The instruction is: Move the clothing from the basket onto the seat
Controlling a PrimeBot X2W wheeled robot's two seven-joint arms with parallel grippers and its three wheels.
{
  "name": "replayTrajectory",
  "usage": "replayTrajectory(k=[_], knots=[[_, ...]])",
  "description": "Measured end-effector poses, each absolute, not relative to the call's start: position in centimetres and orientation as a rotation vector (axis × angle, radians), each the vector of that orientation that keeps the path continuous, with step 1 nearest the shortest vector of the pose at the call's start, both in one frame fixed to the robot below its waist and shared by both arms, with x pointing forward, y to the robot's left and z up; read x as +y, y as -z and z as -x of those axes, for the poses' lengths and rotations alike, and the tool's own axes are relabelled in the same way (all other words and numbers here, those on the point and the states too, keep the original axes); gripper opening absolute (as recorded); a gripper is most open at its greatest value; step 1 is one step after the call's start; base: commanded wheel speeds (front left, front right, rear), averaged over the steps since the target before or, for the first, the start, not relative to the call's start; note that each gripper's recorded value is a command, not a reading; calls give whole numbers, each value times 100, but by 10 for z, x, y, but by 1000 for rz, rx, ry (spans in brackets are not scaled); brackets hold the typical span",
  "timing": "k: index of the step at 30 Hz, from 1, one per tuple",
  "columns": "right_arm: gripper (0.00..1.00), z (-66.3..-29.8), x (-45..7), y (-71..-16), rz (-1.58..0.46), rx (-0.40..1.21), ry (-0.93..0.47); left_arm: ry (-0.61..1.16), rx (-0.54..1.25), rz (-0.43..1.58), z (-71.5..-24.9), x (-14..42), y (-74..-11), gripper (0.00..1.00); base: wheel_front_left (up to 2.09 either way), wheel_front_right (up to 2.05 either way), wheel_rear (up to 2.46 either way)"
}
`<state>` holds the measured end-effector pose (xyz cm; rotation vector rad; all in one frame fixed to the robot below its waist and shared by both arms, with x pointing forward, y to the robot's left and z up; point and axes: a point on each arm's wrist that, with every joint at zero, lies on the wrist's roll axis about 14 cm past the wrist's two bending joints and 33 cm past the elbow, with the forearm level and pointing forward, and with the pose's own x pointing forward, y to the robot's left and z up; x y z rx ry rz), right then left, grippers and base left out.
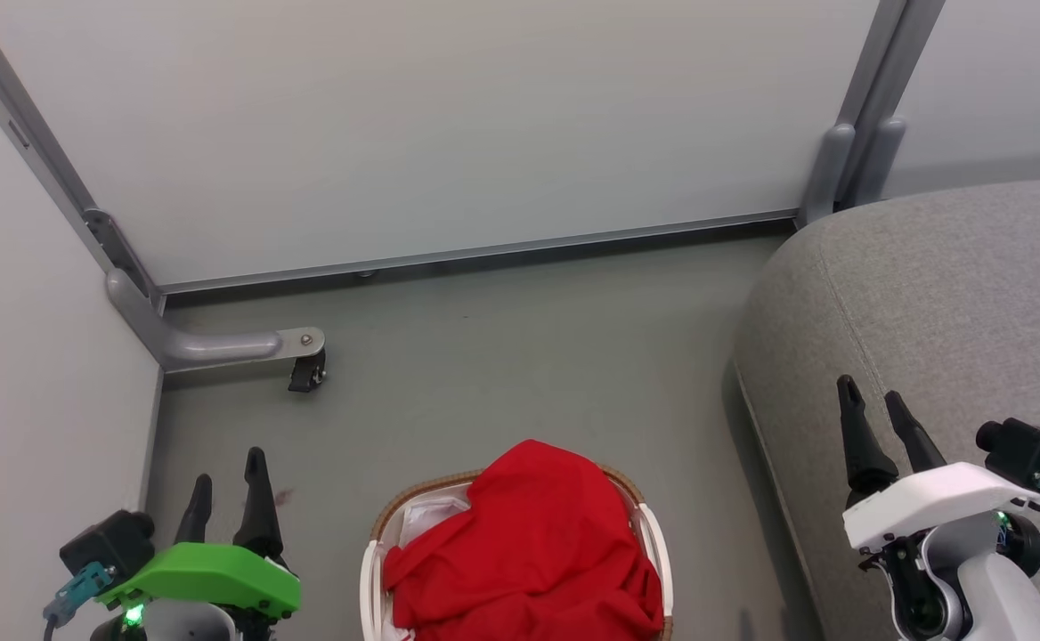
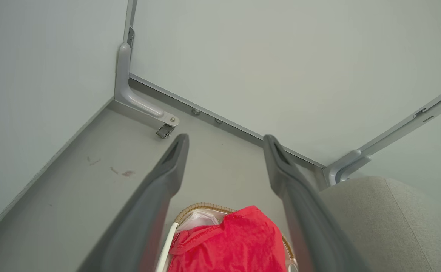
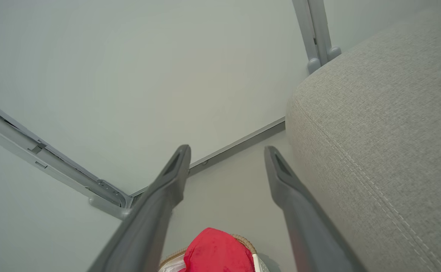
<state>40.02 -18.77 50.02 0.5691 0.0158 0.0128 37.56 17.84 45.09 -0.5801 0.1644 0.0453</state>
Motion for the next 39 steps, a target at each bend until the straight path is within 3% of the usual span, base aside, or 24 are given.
replayTrajectory(k=[39], knots=[[100,-405,-166,-507,-150,-33,-103,77,133,199,-374,149,-453,100,0,0,0]])
